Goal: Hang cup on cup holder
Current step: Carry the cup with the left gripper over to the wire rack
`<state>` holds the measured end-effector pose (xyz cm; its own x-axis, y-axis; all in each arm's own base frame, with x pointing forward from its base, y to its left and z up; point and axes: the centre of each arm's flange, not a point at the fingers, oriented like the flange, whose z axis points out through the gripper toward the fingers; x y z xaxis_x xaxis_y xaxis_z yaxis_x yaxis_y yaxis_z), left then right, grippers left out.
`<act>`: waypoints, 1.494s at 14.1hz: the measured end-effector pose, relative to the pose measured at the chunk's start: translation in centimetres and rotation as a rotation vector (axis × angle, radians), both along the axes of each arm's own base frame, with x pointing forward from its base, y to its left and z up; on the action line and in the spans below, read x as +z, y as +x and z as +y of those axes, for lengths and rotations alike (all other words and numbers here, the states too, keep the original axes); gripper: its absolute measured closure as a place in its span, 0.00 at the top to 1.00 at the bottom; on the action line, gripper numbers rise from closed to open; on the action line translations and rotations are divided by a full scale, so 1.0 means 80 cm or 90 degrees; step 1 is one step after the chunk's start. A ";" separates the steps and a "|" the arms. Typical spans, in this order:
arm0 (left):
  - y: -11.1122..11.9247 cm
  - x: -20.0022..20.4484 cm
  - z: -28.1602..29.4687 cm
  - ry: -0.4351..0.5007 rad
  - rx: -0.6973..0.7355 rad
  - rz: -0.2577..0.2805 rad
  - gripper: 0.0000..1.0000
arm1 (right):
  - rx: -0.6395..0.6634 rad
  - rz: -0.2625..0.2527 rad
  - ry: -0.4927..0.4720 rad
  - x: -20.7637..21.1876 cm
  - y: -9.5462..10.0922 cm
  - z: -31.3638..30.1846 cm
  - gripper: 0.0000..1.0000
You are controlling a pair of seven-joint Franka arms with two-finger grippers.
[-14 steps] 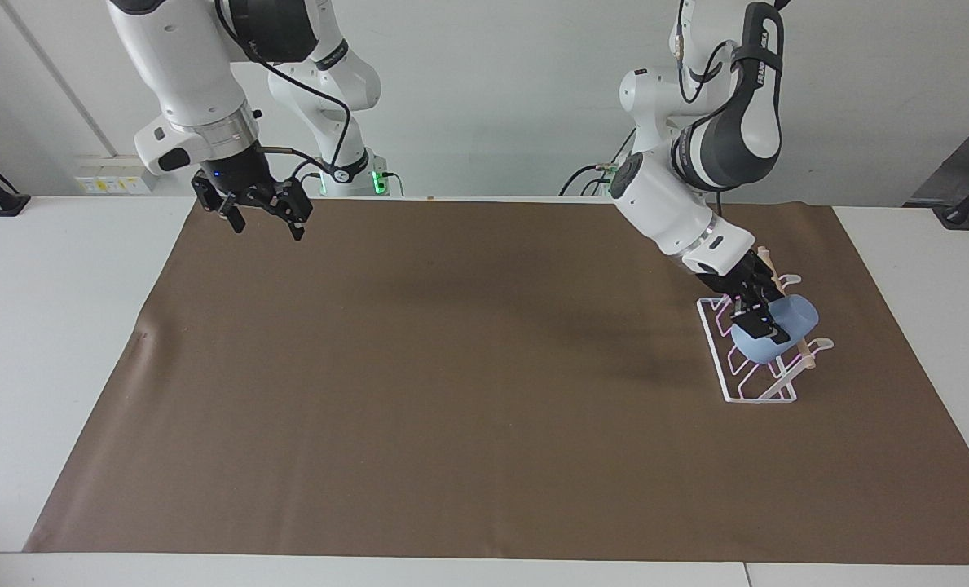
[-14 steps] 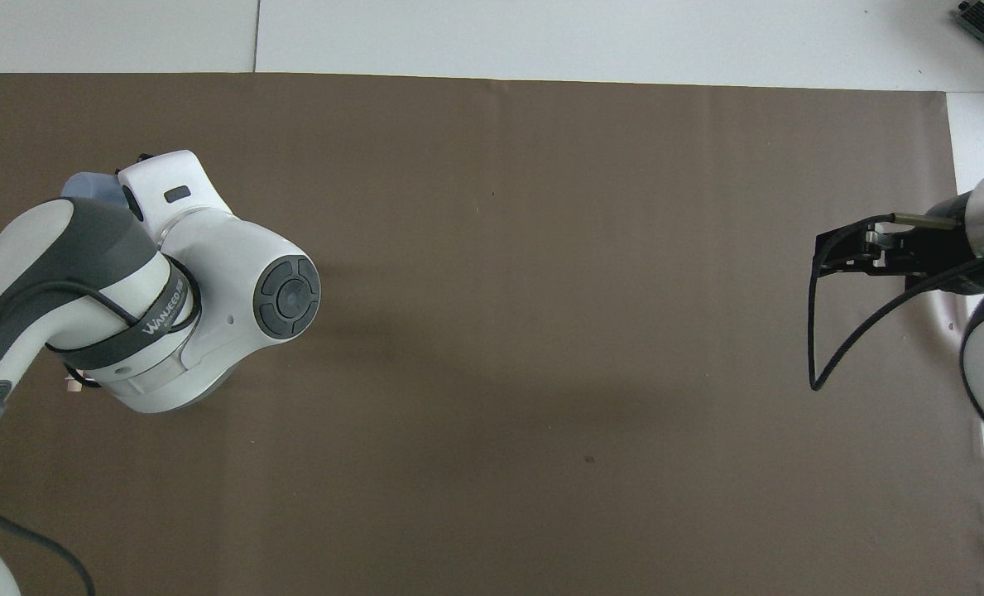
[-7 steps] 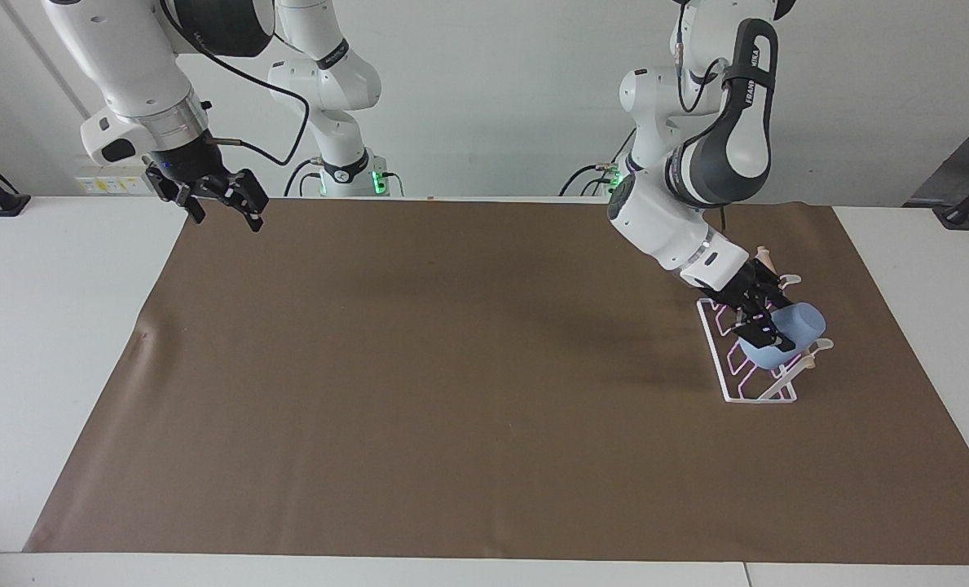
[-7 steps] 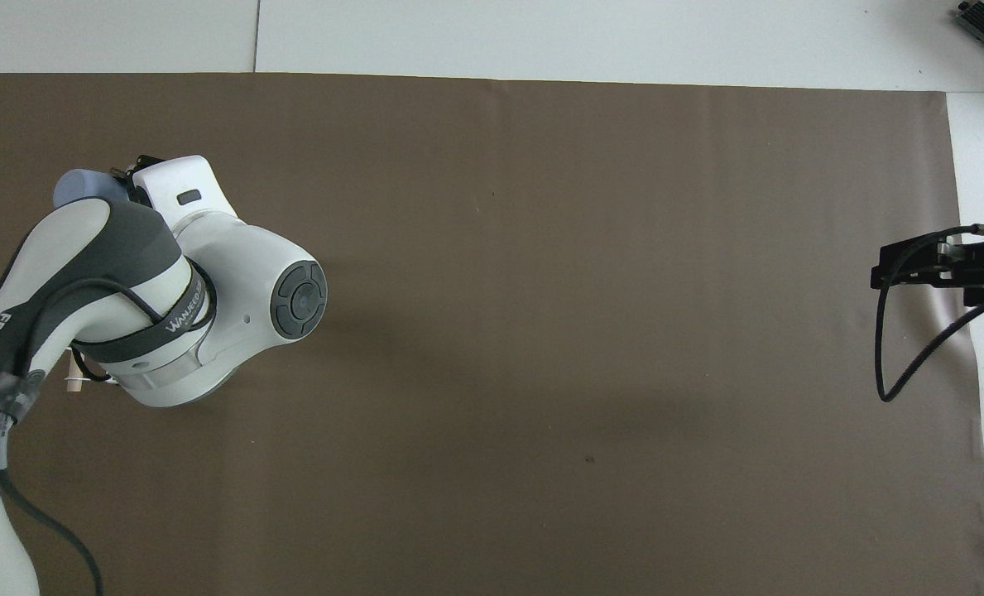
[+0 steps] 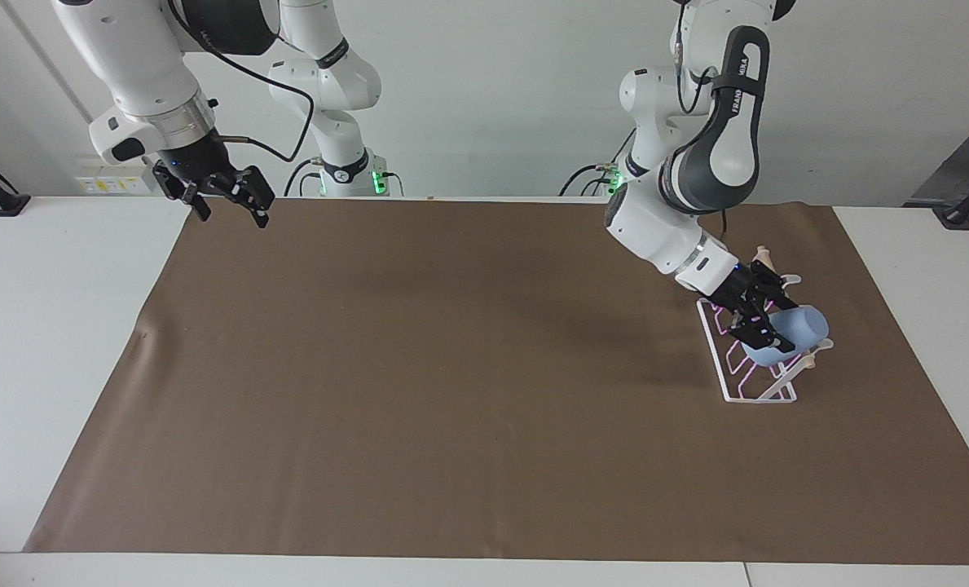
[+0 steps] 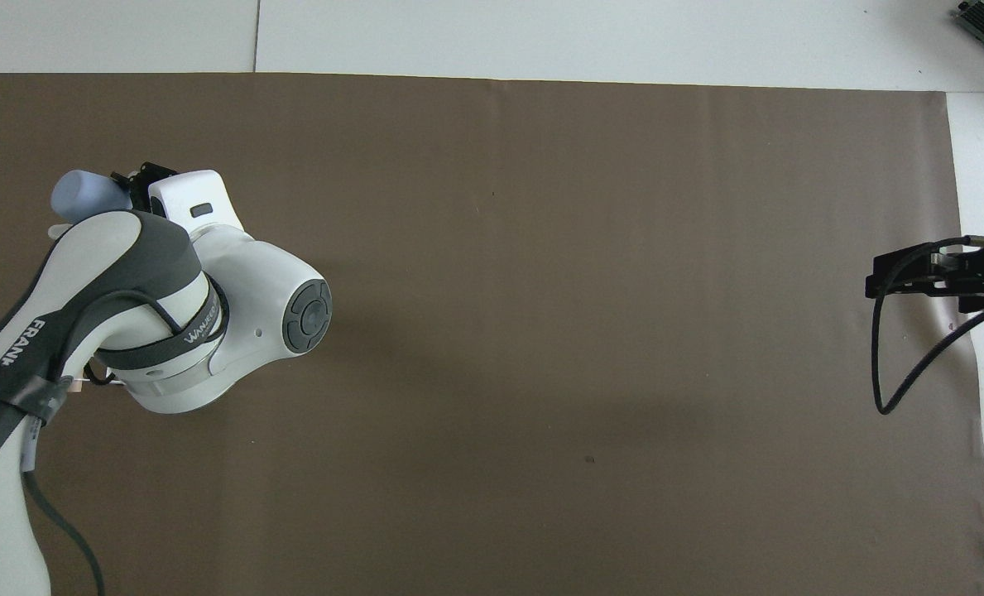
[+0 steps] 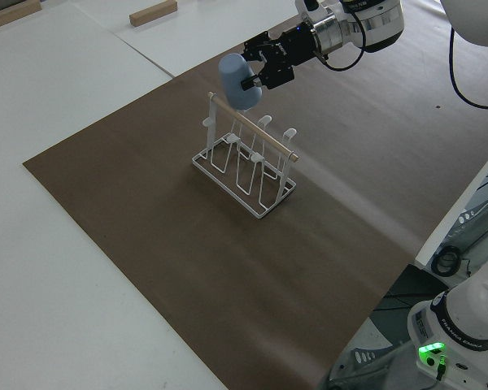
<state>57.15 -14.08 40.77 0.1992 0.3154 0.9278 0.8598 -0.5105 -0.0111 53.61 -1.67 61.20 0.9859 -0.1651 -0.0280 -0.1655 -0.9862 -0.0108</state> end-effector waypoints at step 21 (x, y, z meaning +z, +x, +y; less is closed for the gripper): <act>-0.033 -0.071 0.007 0.050 0.041 0.060 0.82 | 0.002 0.001 0.000 0.000 -0.001 0.002 1.00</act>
